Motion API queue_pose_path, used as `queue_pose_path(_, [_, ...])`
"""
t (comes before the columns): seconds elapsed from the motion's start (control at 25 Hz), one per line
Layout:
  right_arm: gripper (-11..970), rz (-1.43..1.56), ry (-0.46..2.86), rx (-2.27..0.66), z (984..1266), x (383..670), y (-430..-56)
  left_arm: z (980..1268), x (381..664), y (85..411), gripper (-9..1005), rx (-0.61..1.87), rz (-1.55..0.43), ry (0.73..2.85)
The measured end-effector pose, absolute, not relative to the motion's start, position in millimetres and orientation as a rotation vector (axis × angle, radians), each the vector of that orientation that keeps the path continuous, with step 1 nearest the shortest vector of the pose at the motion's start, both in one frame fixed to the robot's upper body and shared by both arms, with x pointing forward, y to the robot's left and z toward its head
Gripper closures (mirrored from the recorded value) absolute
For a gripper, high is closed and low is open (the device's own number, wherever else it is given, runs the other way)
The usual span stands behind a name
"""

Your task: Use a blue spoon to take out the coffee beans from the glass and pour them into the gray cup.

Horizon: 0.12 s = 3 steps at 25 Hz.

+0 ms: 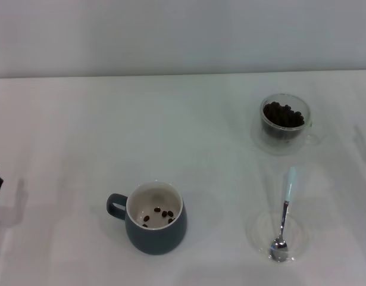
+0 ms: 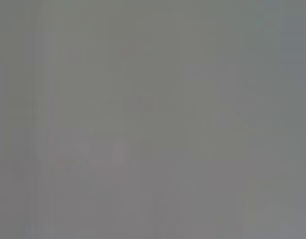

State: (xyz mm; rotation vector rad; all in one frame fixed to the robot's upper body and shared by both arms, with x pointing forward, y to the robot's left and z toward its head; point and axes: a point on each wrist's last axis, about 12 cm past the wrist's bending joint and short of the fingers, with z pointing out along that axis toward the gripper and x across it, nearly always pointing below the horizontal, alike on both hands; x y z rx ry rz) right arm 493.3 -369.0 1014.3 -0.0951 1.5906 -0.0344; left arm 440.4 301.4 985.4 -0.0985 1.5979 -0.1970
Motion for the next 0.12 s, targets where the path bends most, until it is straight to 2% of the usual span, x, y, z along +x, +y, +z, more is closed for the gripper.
queue_pose_path(0.04, [417, -0.035, 1.590, -0.093, 1014.4, 493.4, -369.2, 985.6, 440.7, 301.5, 285, -0.106, -0.196, 1.596])
queue_pose_path(0.12, [417, -0.035, 1.590, -0.089, 1014.5, 493.6, -369.5, 986.2, 441.9, 301.4, 285, -0.123, -0.195, 1.590])
